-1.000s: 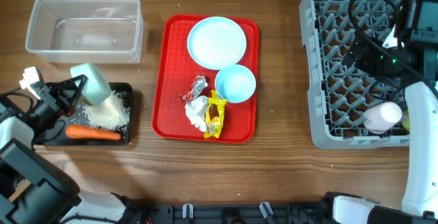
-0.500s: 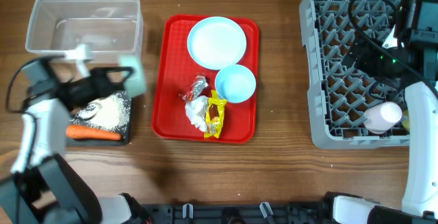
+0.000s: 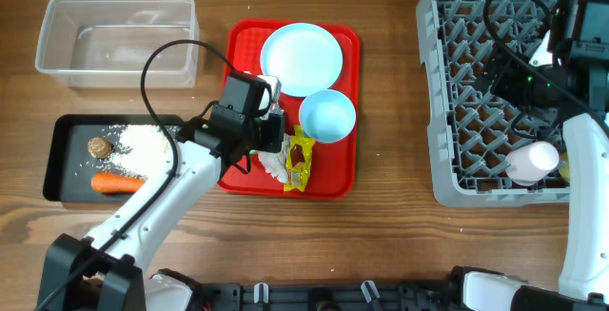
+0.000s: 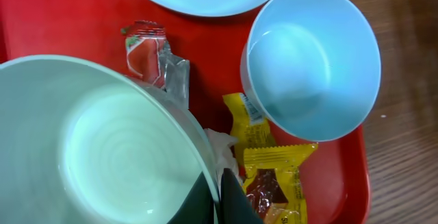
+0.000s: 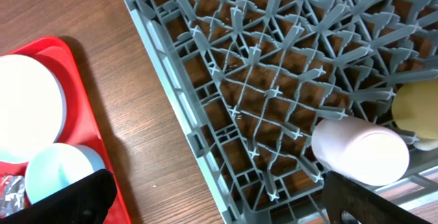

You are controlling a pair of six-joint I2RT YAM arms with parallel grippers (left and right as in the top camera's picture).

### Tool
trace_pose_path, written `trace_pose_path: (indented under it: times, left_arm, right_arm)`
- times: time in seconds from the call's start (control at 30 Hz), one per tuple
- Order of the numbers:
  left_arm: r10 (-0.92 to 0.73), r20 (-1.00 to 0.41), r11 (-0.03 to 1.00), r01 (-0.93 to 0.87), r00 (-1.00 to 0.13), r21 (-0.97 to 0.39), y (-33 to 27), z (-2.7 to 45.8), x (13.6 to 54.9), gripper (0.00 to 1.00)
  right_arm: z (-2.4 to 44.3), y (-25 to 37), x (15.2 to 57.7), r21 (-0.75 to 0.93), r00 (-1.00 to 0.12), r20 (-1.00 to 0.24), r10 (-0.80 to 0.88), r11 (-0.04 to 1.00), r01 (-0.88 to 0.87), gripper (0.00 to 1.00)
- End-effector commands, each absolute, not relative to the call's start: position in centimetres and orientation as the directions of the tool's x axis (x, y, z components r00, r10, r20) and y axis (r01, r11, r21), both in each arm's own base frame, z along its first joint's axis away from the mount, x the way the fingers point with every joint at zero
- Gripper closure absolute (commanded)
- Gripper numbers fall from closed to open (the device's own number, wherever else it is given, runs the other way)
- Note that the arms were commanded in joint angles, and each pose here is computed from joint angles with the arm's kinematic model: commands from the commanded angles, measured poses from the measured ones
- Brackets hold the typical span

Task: Sort waste into correct bins and load items into the dishwasher rack
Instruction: 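Grasp the small light-blue bowl on the red tray with the right gripper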

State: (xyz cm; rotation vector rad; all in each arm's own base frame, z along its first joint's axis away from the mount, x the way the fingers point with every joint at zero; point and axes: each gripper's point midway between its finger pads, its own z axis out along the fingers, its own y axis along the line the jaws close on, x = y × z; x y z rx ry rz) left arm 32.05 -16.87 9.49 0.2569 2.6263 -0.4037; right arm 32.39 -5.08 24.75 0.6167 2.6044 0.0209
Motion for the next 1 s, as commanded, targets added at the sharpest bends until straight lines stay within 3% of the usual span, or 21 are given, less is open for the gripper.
trace_pose_path:
  times: [0.0,0.1,0.13,0.2,0.27,0.37,0.43,0.53,0.6,0.67,0.77,0.83,0.97]
  left_arm:
    - [0.108,-0.465,0.95,0.229,-0.879,-0.213,-16.7,10.0,31.6,0.96]
    - [0.155,-0.371,0.953,0.237,-0.916,-0.189,-16.5,8.7,29.0,0.94]
    - [0.17,-0.355,0.951,0.247,-0.919,-0.185,-16.7,8.6,28.4,0.87]
    - [0.195,-0.357,0.944,0.274,-0.914,-0.186,-17.5,8.6,28.0,0.53]
    - [0.197,-0.36,0.942,0.278,-0.912,-0.187,-17.7,8.6,28.0,0.39]
    - [0.179,-0.376,0.943,0.267,-0.909,-0.197,-17.9,9.4,28.4,0.37]
    - [0.104,-0.456,0.942,0.234,-0.884,-0.239,-18.1,13.5,30.0,0.37]
    - [-0.098,-0.514,0.963,0.049,-0.852,-0.266,-13.7,18.0,31.2,0.25]
    - [-0.284,-0.528,0.948,-0.152,-0.8,-0.279,-7.5,19.7,31.5,0.18]
    - [-0.474,-0.498,0.88,-0.366,-0.726,-0.304,-1.8,19.6,31.5,0.08]
    - [-0.556,-0.461,0.831,-0.473,-0.692,-0.291,1.4,18.2,31.8,0.0]
    - [-0.565,-0.434,0.824,-0.503,-0.701,-0.26,2.1,16.9,32.0,0.0]
    - [-0.586,-0.392,0.809,-0.541,-0.709,-0.229,3.0,15.1,32.2,0.0]
  right_arm:
    - [24.6,-4.7,32.7,0.134,-0.797,-0.429,0.425,0.903,0.409,0.0]
    - [24.7,-4.7,32.8,0.135,-0.795,-0.433,0.425,0.903,0.408,0.0]
    - [24.7,-4.7,32.9,0.137,-0.793,-0.437,0.425,0.903,0.408,0.01]
    - [24.7,-4.7,32.9,0.137,-0.793,-0.436,0.424,0.903,0.408,0.01]
    - [24.7,-4.6,32.8,0.14,-0.795,-0.434,0.423,0.904,0.404,0.0]
    - [24.9,-2.9,33.3,0.199,-0.823,-0.431,0.371,0.928,0.314,0.01]
    - [25.0,-0.7,33.6,0.226,-0.841,-0.431,0.327,0.941,0.251,0.01]
    - [25.3,4.3,33.6,0.271,-0.876,-0.427,0.222,0.956,0.111,0.01]
    - [25.5,9.6,33.5,0.292,-0.888,-0.443,0.125,0.956,-0.011,0.0]
    - [24.3,15.8,32.9,0.311,-0.906,-0.423,0.013,0.941,-0.132,0.01]
    - [21.0,22.4,31.4,0.304,-0.92,-0.365,-0.141,0.916,-0.261,0.03]
    - [17.0,27.5,29.8,0.263,-0.907,-0.313,-0.281,0.892,-0.368,0.04]
    - [11.6,30.9,28.6,0.194,-0.877,-0.245,-0.414,0.865,-0.463,0.09]
